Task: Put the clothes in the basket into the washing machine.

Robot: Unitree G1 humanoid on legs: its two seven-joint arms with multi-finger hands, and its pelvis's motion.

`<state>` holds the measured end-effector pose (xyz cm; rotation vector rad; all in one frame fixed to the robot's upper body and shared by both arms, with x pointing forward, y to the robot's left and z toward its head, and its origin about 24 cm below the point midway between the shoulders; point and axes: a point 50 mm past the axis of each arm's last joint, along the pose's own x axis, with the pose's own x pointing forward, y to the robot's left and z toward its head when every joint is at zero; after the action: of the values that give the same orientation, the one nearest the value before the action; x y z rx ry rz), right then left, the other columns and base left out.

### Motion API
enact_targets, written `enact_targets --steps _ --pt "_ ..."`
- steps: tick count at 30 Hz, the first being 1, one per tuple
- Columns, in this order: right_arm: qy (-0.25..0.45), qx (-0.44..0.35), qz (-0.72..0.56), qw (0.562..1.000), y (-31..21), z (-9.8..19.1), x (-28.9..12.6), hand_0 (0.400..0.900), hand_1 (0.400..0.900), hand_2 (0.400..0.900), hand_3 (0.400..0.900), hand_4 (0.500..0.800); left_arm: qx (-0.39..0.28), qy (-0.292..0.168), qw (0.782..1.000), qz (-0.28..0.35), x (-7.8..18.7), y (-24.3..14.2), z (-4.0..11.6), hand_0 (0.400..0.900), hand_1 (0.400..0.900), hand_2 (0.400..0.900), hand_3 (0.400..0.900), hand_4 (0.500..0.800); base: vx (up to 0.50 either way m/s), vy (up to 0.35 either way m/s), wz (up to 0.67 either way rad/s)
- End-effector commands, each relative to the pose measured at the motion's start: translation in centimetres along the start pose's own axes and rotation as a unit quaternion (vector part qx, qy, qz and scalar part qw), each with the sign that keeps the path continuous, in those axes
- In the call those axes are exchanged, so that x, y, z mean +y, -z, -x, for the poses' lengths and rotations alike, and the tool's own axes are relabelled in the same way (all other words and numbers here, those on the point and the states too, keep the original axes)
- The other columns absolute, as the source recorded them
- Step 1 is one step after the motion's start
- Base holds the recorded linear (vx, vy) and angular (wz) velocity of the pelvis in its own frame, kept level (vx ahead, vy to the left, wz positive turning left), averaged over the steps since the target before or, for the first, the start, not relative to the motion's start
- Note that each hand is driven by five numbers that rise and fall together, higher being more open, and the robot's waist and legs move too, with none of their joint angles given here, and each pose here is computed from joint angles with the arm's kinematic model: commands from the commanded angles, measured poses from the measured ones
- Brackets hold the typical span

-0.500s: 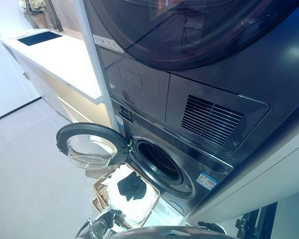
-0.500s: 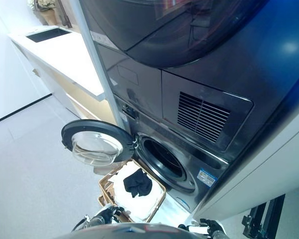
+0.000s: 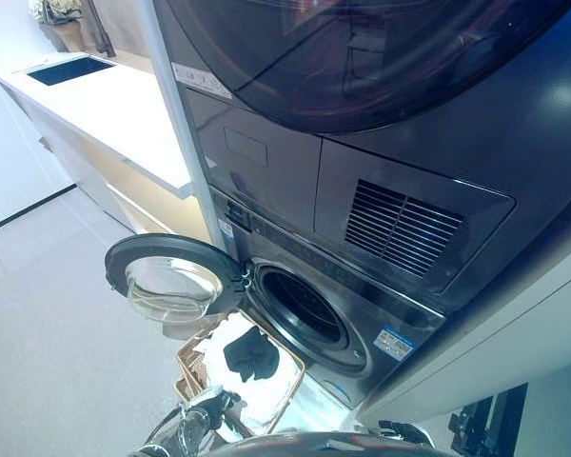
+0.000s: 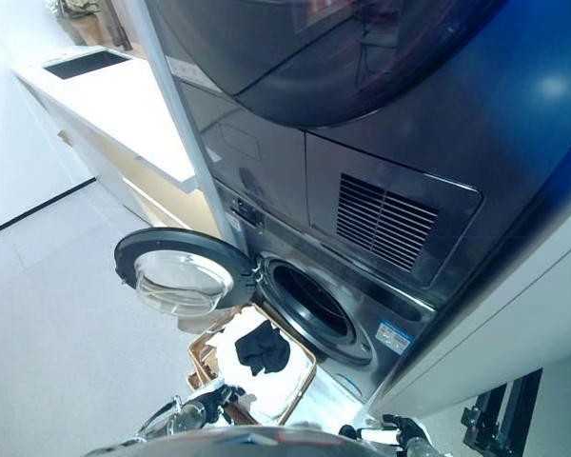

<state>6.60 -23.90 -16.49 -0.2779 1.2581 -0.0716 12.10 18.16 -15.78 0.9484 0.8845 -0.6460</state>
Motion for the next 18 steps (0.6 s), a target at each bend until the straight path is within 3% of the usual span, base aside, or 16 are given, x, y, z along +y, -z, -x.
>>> enact_targets --steps 1,8,13,18 --pt "0.031 -0.059 0.001 0.998 -4.3 -0.5 -1.3 0.900 0.900 0.900 0.900 0.800 -0.045 -0.112 0.987 -0.104 7.3 -2.3 -0.7 0.900 0.900 0.900 0.900 0.800 -0.101 0.005 -0.06" --pt "0.105 -0.118 -0.043 0.987 -8.9 -0.2 -5.3 0.900 0.900 0.900 0.900 0.800 -0.107 -0.235 0.940 -0.222 15.5 -8.0 -0.3 0.900 0.900 0.900 0.900 0.800 -0.148 0.030 -0.12" --pt "0.150 -0.160 -0.081 0.972 -11.1 0.5 -7.8 0.900 0.900 0.900 0.900 0.800 -0.116 -0.335 0.879 -0.318 21.8 -11.7 1.6 0.900 0.900 0.900 0.900 0.800 -0.113 0.047 -0.18" --pt "0.183 -0.171 -0.113 0.962 -10.7 1.0 -9.8 0.900 0.900 0.900 0.900 0.800 -0.106 -0.391 0.839 -0.363 25.9 -14.0 3.6 0.900 0.900 0.900 0.900 0.800 -0.048 0.054 -0.08"
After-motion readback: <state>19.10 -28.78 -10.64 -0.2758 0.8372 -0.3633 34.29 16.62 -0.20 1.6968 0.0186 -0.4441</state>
